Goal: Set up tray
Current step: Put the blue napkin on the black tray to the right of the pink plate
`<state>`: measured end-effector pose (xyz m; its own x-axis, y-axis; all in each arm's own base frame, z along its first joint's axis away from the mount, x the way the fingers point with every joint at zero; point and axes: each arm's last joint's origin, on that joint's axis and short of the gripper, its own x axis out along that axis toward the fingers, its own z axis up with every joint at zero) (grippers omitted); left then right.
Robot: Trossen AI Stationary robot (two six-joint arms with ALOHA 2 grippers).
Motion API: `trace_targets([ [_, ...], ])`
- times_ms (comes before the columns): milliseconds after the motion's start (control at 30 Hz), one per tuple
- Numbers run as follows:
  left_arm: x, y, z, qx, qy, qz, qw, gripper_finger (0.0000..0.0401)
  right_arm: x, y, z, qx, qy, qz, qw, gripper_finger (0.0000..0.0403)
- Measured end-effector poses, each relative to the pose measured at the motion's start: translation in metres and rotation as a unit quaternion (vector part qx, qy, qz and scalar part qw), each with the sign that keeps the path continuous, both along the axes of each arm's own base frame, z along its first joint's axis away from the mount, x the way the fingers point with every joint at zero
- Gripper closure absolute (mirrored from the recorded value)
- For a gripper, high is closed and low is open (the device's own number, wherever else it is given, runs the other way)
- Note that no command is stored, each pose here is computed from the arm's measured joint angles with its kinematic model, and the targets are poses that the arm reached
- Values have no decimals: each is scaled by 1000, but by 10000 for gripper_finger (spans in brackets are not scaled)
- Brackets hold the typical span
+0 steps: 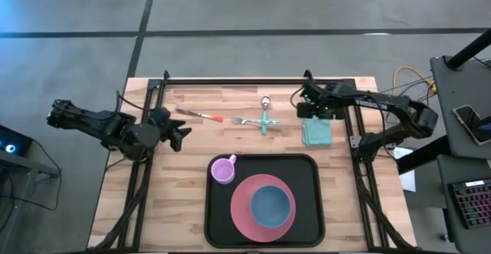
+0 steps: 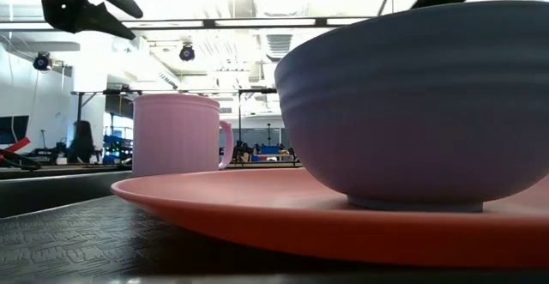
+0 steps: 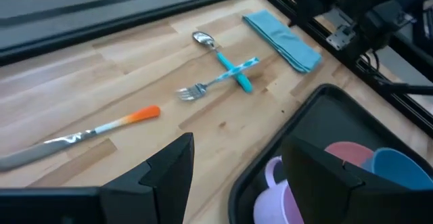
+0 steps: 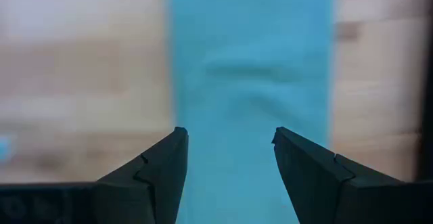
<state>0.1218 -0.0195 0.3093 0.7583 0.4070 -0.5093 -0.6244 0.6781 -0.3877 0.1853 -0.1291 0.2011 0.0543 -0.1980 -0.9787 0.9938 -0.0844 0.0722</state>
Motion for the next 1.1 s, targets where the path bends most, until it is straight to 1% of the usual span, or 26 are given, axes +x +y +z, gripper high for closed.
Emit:
trace_targets([
  [167, 0, -1, 0, -11, 2, -14, 1000, 198, -27, -20, -19, 5, 35, -63, 997, 197],
  [267, 1, -1, -1, -13, 6, -17, 1000, 198, -38, -33, -31, 8, 42, -80, 996, 197],
  [367, 1, -1, -1, -13, 6, -17, 1000, 198, -44, -46, -39, 3, 35, -92, 995, 197],
  [533, 1, -1, -1, -19, 3, -13, 1000, 198, -48, -63, -52, -1, 34, -81, 996, 197],
  [700, 1, -1, -1, -28, -2, -6, 1000, 198, -52, -75, -72, 47, 39, -63, 996, 197],
  [767, 1, -1, -1, -29, -2, -6, 1000, 198, -52, -78, -77, 64, 32, -46, 996, 198],
  [933, 1, -1, -1, -28, -2, -2, 1000, 198, -51, -78, -77, 68, 20, -36, 997, 200],
  [1000, 1, 0, -2, -25, -2, 4, 1000, 198, -51, -77, -74, 62, 11, -33, 997, 210],
  [1100, 2, 2, -4, -24, 2, 11, 1000, 198, -49, -76, -70, 54, -10, -33, 998, 234],
])
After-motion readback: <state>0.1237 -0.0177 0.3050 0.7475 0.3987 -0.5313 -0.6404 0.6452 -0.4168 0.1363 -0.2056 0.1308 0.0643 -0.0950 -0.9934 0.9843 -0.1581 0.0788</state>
